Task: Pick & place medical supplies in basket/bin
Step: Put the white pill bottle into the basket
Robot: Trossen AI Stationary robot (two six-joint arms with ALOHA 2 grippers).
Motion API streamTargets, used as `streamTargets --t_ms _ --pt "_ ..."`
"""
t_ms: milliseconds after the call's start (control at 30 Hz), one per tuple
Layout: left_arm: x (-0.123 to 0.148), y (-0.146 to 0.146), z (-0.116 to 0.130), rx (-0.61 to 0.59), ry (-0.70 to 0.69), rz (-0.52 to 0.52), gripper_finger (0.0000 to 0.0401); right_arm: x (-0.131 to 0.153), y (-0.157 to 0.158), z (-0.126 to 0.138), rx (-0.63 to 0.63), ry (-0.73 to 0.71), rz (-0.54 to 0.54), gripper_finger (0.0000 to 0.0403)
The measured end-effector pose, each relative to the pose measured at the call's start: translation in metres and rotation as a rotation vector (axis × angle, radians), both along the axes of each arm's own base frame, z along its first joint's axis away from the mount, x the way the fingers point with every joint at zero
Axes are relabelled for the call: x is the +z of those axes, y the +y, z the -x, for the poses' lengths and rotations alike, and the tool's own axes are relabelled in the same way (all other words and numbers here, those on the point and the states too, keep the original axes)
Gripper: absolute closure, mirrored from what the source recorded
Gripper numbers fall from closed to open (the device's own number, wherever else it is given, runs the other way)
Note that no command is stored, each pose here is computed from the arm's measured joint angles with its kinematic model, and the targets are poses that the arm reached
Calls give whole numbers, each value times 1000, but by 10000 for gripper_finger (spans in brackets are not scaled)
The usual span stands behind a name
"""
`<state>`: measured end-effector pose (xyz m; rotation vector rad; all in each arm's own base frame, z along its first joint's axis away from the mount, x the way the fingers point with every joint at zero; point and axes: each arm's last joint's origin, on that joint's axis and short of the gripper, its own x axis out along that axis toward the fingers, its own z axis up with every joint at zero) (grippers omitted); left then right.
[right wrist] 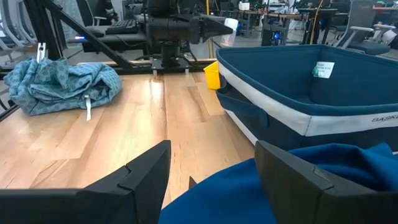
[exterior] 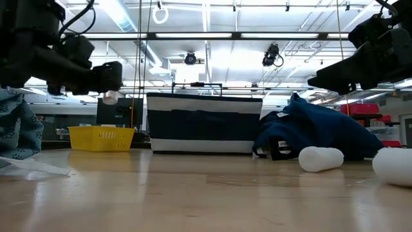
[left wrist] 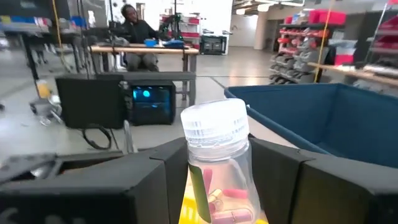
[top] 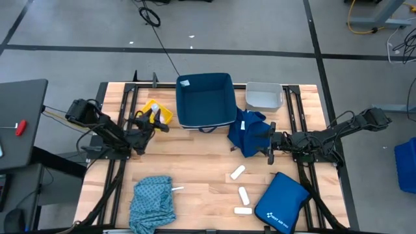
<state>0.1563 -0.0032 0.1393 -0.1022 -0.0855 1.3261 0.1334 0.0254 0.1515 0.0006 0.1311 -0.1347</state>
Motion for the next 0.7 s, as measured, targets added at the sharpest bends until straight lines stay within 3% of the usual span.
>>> streamTargets --t_ms 167,467,700 --pt "-12 5 2 -46 -33 17 253 0 0 0 -1 0 0 160" --pt "-25 22 -1 -22 -3 53 253 0 0 0 -2 -1 -8 160" --pt "-39 38 2 -62 -13 162 253 0 0 0 -2 -1 -8 160"
